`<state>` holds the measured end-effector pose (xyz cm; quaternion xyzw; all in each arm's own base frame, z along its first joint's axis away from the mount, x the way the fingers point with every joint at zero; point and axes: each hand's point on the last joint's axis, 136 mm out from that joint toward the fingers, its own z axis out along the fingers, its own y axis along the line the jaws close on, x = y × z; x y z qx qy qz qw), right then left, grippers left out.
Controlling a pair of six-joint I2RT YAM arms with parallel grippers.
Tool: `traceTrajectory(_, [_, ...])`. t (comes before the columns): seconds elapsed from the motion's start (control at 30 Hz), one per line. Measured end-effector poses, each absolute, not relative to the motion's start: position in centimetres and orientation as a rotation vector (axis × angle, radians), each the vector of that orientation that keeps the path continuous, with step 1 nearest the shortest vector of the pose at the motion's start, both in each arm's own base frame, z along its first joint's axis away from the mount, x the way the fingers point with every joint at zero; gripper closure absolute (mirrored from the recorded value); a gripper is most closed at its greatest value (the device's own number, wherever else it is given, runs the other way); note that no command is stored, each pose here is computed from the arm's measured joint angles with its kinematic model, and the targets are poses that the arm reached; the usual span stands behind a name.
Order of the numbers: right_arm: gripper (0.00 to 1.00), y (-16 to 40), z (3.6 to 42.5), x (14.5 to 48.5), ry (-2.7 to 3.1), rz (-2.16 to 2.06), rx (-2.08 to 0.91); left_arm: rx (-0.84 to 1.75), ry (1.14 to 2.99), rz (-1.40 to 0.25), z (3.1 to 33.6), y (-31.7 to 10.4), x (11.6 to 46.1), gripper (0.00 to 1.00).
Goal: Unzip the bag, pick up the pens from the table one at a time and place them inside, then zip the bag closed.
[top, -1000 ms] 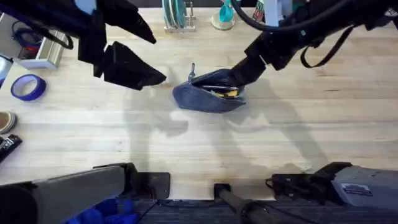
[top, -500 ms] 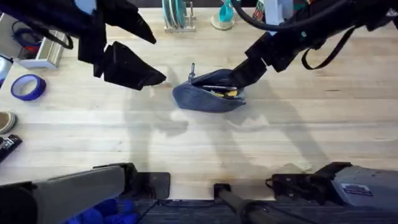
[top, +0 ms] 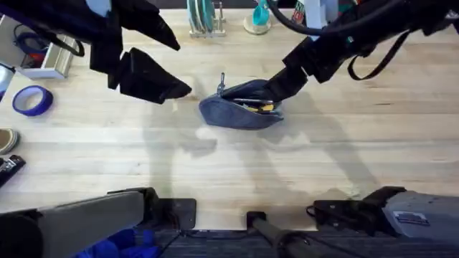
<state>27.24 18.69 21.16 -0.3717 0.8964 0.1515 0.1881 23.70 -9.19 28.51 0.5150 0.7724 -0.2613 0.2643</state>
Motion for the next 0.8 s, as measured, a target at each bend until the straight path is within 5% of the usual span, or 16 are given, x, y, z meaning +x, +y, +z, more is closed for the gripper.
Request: traceTrajectory(0.8, [0.005,18.5,21.0,26.9,2.54,0.427,-1.049,1.397,1.957,-0.663,28.1,-6.2,26.1,0.007])
